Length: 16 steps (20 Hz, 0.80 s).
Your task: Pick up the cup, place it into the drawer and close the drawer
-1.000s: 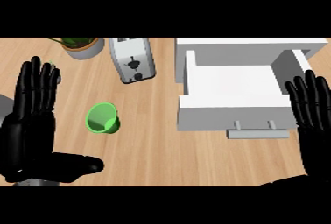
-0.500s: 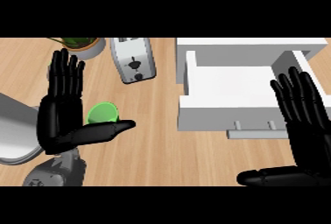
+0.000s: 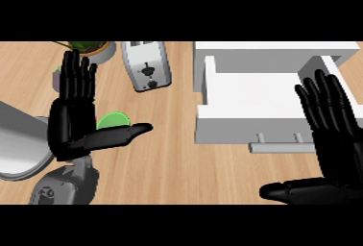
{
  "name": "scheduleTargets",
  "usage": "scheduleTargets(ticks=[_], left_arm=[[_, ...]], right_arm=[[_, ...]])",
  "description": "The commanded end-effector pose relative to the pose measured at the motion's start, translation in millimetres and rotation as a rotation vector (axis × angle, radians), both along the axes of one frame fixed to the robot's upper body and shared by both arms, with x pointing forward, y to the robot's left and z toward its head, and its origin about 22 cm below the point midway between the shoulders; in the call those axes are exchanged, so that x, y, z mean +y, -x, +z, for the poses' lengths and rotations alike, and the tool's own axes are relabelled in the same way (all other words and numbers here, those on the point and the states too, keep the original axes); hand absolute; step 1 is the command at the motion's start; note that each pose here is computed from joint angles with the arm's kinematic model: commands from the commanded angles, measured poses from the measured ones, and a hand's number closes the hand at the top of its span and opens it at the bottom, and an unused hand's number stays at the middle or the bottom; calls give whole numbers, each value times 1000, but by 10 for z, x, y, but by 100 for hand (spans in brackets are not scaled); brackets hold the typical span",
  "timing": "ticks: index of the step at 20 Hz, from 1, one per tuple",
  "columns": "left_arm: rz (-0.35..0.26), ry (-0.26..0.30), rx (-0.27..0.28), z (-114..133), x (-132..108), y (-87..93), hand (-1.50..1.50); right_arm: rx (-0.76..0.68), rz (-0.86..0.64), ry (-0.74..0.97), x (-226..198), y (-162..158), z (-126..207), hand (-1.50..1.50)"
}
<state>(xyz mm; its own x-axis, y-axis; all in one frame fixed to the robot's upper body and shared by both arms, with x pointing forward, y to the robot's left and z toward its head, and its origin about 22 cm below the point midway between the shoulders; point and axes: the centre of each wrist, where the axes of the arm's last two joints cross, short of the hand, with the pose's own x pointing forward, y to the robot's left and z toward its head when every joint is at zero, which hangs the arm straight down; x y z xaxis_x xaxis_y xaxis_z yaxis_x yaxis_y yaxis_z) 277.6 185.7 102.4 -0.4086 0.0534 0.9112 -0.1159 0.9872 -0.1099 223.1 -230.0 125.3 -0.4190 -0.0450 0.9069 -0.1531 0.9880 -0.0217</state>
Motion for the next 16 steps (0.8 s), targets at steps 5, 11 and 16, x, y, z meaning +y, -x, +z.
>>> scheduleTargets(ticks=[5,11,16], left_arm=[[43,10,19,-251,183,-6,-150],[68,15,85,-319,9,15,-150],[81,27,147,-556,150,240,-150]], right_arm=[[-8,5,-4,50,-39,53,-150],[-10,0,1,-145,18,9,-150],[-17,-16,7,18,28,234,-150]])
